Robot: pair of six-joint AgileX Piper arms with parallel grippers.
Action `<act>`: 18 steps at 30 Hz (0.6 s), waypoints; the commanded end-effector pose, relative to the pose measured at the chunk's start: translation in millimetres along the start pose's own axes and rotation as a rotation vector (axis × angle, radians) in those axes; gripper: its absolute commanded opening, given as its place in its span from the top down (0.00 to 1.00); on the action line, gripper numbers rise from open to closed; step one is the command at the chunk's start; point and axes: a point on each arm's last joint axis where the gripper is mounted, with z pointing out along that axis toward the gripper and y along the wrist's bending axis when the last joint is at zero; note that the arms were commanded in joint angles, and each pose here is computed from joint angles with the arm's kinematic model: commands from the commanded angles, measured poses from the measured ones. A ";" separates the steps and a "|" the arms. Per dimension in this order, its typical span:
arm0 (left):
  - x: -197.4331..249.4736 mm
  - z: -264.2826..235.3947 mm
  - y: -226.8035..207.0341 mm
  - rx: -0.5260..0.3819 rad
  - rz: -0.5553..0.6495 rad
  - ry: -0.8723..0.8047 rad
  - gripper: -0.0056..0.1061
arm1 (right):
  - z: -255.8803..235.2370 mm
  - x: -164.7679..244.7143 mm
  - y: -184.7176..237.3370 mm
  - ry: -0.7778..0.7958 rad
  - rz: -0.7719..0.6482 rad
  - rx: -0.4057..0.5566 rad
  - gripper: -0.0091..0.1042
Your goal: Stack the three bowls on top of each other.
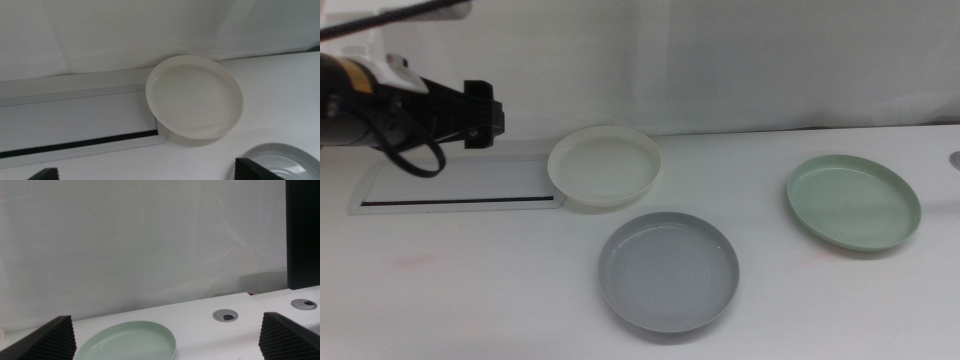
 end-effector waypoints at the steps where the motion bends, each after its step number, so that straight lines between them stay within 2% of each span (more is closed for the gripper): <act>1: -7.0 11.7 -1.0 -0.005 -0.003 -0.021 0.14 | -0.1 3.8 -0.6 0.001 -0.002 0.005 0.01; 10: -61.8 62.8 -9.2 -0.050 0.029 -0.016 0.17 | -0.1 3.8 -0.6 0.001 0.000 0.005 0.01; 18: -81.4 130.7 -9.1 -0.081 -0.031 0.052 0.17 | -0.1 3.8 -0.6 0.001 0.000 0.005 0.01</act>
